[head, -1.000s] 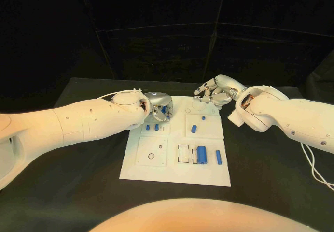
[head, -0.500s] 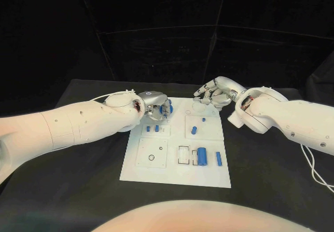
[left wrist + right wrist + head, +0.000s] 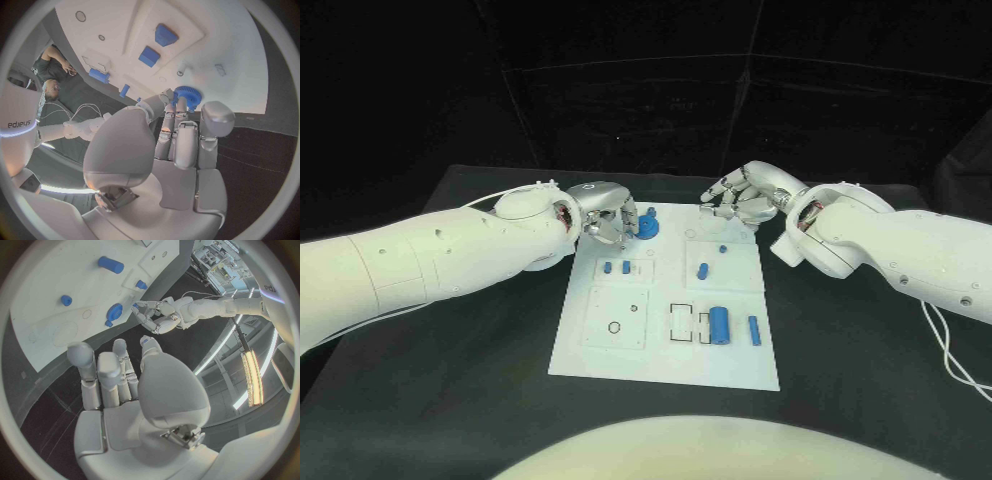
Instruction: Assemble the parts on the task board
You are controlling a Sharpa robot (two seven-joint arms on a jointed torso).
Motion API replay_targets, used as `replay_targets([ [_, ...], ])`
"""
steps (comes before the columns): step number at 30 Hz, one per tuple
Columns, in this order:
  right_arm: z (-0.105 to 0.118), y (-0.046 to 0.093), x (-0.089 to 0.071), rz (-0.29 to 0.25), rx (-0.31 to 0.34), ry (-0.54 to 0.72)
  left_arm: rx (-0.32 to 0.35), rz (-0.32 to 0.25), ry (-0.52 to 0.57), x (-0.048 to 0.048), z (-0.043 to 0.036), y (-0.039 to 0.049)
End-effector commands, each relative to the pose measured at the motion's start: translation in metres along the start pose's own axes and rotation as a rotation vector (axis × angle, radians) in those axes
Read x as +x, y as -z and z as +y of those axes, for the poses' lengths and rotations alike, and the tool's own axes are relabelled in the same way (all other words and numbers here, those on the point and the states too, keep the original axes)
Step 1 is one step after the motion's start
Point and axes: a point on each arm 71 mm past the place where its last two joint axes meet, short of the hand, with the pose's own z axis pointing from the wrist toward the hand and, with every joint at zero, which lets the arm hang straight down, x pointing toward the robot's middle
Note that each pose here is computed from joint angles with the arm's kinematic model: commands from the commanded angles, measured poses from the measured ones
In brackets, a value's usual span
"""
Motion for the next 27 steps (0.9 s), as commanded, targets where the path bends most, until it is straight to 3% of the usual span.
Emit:
replay_targets([
  [1, 0.0016, -0.0004, -0.0007, -0.003, -0.011, -0.002, -0.007, 0.032, 0.014, 0.0006, 0.0024, 0.0013],
  [10, 0.0016, -0.0007, -0.0002, -0.001, -0.011, -0.002, -0.021, 0.083, 0.018, 0.0057, 0.0053, 0.0010],
  [27, 0.0009, 0.0000, -0.0010, -0.007, -0.008, -0.002, -0.042, 0.121, 0.021, 0.0097, 0.0091, 0.0038],
])
